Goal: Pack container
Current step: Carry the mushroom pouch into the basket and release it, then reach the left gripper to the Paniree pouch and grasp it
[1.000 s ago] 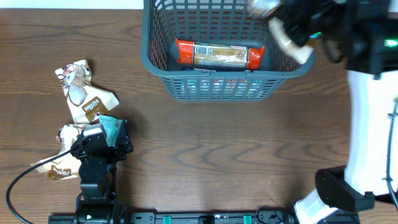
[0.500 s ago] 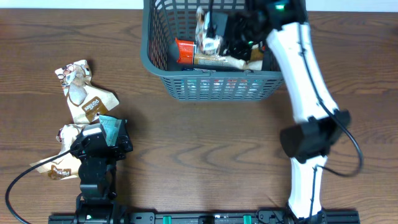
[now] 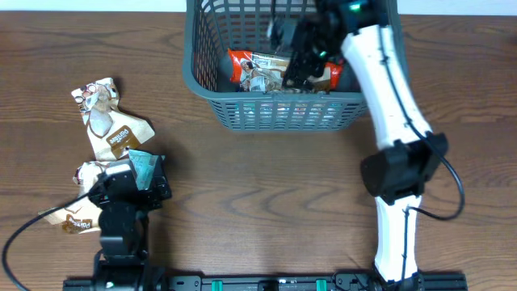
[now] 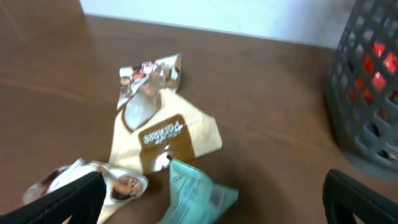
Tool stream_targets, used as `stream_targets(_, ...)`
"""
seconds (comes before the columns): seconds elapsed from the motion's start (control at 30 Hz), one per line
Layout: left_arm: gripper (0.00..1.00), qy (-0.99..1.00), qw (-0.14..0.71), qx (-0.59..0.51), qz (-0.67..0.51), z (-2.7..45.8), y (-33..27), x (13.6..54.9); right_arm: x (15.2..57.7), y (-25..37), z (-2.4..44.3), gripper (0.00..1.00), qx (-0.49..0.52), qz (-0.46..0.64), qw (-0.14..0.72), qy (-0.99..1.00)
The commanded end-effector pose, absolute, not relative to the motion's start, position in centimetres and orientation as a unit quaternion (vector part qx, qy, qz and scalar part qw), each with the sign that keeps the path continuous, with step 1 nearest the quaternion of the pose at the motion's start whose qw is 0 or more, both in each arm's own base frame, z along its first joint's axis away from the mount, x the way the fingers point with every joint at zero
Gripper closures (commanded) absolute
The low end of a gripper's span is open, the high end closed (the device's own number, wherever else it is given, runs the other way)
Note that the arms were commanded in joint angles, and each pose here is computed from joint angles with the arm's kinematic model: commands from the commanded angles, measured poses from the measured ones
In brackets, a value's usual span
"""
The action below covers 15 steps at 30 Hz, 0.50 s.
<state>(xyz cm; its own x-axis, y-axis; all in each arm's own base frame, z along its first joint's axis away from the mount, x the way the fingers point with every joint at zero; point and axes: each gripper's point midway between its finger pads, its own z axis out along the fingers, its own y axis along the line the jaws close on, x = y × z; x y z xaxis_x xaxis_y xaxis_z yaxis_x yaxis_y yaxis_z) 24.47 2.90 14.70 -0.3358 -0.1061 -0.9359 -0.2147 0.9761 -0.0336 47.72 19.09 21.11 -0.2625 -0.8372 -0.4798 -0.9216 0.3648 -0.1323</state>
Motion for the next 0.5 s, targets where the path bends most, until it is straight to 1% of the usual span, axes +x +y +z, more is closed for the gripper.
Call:
stream_targets(0.0, 0.01, 0.806, 0.58, -0.105, 0.046, 20.2, 3.1, 24.2, 48.0, 13.4, 34.4, 0.01, -0.455, 0.039, 0.39, 0.799)
stream_targets(0.07, 0.01, 0.819, 0.562, -0.105, 0.049, 22.3, 3.1, 23.8, 48.1, 9.1, 38.9, 0.01, -0.372, 0.024, 0.446, 0.814)
stream_targets(0.13, 0.01, 0.827, 0.55, -0.105, 0.052, 25.0, 3.2, 23.8, 47.7, 3.9, 42.3, 0.01, -0.269, 0.018, 0.485, 0.832)
stream_targets(0.2, 0.01, 0.835, 0.537, -0.108, 0.056, 27.4, 3.4, 24.0, 46.7, -1.9, 44.2, 0.01, -0.156, 0.017, 0.503, 0.85)
stream_targets(0.27, 0.01, 0.848, 0.515, -0.112, 0.063, 29.2, 3.7, 24.4, 45.5, -7.0, 44.4, 0.01, -0.053, 0.021, 0.5, 0.864)
stream_targets(0.33, 0.01, 0.87, 0.474, -0.117, 0.072, 30.4, 4.2, 24.8, 43.9, -11.7, 43.1, 0.01, 0.04, 0.025, 0.477, 0.878)
stream_targets(0.37, 0.01, 0.882, 0.449, -0.119, 0.077, 30.6, 4.4, 24.9, 43.1, -13.5, 42.0, 0.01, 0.075, 0.031, 0.457, 0.886)
stream_targets(0.47, 0.02, 0.922, 0.353, -0.131, 0.091, 30.3, 5.2, 24.6, 41.2, -16.5, 38.6, 0.01, 0.128, 0.046, 0.402, 0.905)
